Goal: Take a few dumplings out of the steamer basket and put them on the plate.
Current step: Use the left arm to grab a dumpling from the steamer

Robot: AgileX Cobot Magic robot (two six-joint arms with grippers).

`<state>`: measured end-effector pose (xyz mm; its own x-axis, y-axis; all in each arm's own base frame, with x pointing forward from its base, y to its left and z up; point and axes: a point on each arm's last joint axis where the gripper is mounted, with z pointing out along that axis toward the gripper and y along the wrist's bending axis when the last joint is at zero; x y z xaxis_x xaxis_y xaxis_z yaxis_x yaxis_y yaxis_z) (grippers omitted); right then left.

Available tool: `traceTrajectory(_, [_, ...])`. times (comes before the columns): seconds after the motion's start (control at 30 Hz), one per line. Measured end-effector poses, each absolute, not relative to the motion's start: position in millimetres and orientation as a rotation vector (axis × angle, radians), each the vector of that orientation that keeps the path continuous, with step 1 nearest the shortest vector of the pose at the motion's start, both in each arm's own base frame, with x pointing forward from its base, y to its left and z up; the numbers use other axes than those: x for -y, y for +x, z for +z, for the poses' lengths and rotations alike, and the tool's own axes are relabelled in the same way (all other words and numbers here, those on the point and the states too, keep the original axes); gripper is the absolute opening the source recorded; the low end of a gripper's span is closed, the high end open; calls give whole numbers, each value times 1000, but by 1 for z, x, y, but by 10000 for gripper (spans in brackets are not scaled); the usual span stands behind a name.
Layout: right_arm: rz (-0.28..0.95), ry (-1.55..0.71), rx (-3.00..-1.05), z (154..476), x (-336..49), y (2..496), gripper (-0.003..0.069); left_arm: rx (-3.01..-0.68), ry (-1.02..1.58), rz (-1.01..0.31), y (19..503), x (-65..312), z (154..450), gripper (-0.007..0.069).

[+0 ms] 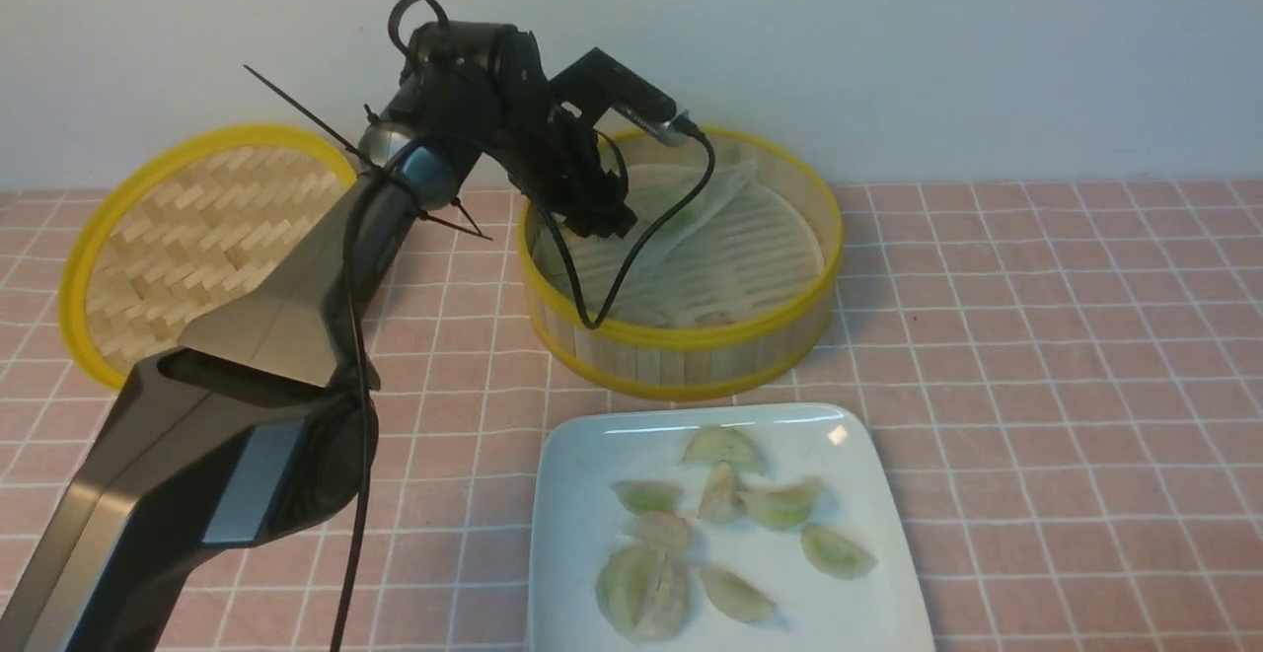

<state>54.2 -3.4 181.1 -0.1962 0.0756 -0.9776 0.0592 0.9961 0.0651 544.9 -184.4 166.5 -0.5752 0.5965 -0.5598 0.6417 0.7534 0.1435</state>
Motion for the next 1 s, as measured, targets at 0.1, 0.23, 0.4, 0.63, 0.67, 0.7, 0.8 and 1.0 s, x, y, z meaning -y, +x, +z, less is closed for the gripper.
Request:
traceTrajectory(0.1, [15,100,-1769,181,3,54,-15,-2348,931,-77,546,184,165,325])
traceTrajectory(0.23, [15,100,-1769,181,3,54,-15,-2358,915,-31,545,186,165,173])
traceTrajectory(0.4, [15,100,-1769,181,3,54,-15,-2397,877,3,540,189,175,100])
traceTrajectory(0.63, [15,100,-1769,181,3,54,-15,-2396,873,-8,522,187,232,-6])
traceTrajectory(0.67, [15,100,-1769,181,3,54,-15,-2380,867,-23,520,187,242,-6])
traceTrajectory(0.7, [15,100,-1769,181,3,54,-15,-2365,862,-36,518,188,250,-6])
traceTrajectory(0.8, [15,100,-1769,181,3,54,-15,-2341,863,-50,515,188,261,-6])
traceTrajectory(1.0, [15,100,-1769,181,3,54,-15,-2361,936,-34,521,191,234,22])
